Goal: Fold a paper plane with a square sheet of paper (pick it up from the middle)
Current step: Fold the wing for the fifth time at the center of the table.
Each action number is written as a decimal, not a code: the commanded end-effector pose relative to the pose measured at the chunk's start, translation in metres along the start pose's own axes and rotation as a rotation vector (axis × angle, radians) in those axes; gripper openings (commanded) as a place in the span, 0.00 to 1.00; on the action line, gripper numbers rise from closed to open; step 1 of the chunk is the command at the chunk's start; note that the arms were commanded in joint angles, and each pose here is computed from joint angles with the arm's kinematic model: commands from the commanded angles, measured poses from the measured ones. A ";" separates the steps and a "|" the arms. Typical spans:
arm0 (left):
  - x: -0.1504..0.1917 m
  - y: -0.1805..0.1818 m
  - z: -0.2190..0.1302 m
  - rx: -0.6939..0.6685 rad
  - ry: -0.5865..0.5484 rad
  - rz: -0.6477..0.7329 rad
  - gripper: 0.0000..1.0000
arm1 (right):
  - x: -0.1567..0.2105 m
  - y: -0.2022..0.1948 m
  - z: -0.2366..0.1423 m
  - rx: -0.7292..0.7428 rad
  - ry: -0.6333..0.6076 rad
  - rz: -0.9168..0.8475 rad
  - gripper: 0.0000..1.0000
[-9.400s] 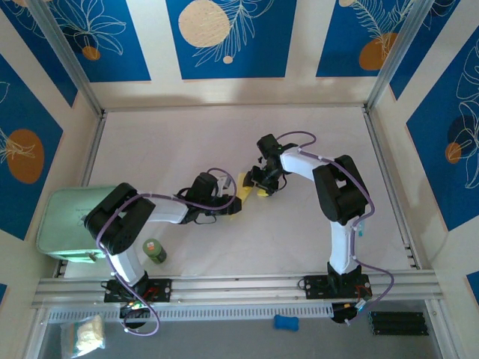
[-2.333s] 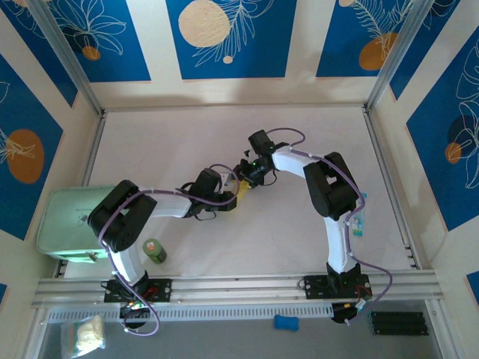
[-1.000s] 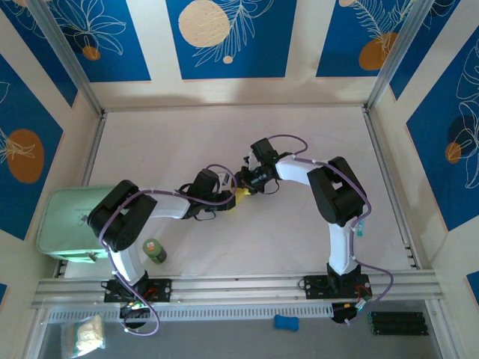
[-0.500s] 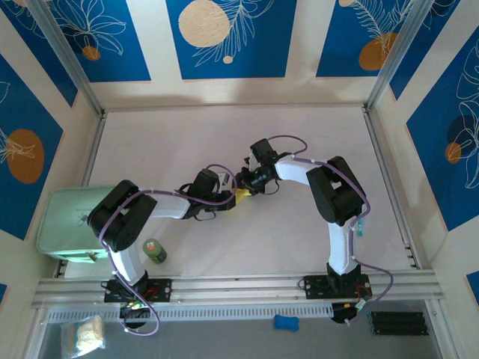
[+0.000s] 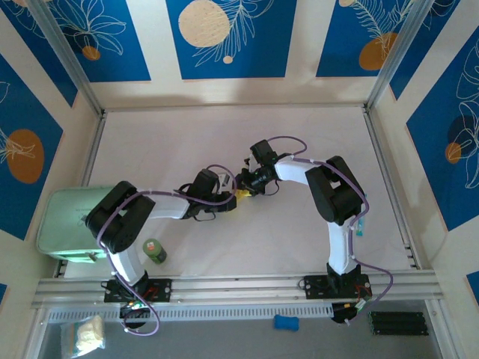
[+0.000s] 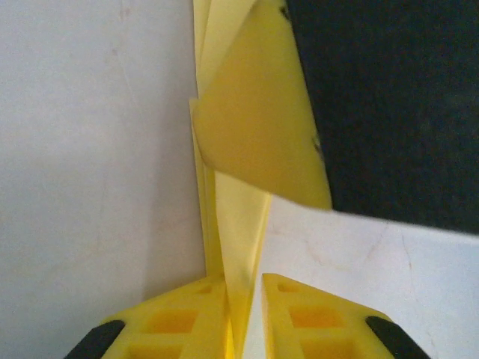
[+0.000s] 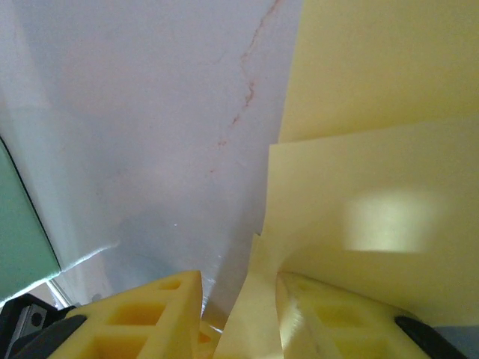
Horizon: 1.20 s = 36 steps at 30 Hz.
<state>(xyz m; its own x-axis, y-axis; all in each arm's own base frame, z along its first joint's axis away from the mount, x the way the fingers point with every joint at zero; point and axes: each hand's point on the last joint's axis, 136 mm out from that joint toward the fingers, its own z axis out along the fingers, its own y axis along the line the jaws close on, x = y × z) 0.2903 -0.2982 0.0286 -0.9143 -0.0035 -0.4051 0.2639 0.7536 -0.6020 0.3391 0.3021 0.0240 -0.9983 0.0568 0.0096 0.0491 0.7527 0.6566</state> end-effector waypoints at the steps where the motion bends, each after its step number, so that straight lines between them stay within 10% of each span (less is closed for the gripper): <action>1: 0.009 -0.011 -0.010 0.030 0.057 -0.048 0.20 | 0.013 -0.029 0.011 0.063 0.041 0.035 0.33; 36: 0.015 0.005 -0.006 0.035 0.055 -0.173 0.10 | 0.012 -0.030 0.014 0.055 0.045 0.050 0.32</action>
<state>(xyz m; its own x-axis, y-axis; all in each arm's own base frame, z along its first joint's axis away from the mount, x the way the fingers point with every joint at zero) 0.2865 -0.2921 0.0356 -0.9463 -0.1167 -0.3014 0.1248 0.7283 -0.6738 0.3388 0.3025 0.0238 -0.9986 0.0514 0.0077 0.0434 0.7423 0.6687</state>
